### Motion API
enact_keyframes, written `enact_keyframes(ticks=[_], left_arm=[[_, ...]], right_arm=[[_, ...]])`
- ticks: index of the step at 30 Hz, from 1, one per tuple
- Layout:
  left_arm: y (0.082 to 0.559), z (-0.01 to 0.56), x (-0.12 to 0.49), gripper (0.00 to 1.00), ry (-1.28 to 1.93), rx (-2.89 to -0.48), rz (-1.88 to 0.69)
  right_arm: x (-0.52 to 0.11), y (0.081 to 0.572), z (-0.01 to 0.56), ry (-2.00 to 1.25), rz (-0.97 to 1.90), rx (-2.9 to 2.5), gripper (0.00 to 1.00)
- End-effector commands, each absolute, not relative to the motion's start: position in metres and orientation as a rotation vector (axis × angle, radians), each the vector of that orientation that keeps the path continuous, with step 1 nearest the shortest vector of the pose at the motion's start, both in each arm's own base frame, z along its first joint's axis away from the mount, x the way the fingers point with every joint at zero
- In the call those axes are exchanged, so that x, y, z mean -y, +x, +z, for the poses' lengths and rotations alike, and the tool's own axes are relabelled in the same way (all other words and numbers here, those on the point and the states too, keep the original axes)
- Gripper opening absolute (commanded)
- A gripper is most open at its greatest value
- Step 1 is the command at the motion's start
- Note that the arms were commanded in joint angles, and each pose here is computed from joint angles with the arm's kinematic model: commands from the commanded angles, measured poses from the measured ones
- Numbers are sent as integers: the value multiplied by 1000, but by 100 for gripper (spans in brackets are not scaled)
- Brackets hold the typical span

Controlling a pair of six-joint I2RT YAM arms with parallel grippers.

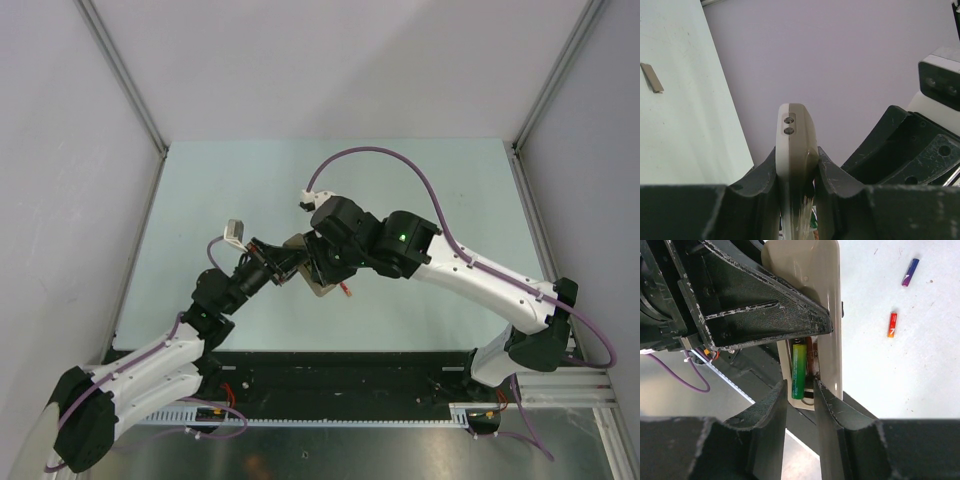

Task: Load the batteries into the remote control

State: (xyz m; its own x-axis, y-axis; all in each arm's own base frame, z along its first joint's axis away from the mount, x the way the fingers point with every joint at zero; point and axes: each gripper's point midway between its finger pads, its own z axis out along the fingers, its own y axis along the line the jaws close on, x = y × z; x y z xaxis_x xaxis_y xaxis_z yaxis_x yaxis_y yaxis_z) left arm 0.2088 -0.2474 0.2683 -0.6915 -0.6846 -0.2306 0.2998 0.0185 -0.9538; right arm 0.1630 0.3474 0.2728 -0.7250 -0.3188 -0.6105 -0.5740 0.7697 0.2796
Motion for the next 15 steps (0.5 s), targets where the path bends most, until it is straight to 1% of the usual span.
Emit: enact_keyframes(ticks=[1,7,15], left_arm=[[195,316,241,0,-312,-1416,-1853],[194,316,241,0,-308,-1418,-1856],[195,314,242,0,-309,-1426,-1856]], right_arm=[[-318,173,274,-669,475,-2423,32],[-320,171,269,-709,460,-2433,29],[-323,168,267,-774,430,-2440,29]])
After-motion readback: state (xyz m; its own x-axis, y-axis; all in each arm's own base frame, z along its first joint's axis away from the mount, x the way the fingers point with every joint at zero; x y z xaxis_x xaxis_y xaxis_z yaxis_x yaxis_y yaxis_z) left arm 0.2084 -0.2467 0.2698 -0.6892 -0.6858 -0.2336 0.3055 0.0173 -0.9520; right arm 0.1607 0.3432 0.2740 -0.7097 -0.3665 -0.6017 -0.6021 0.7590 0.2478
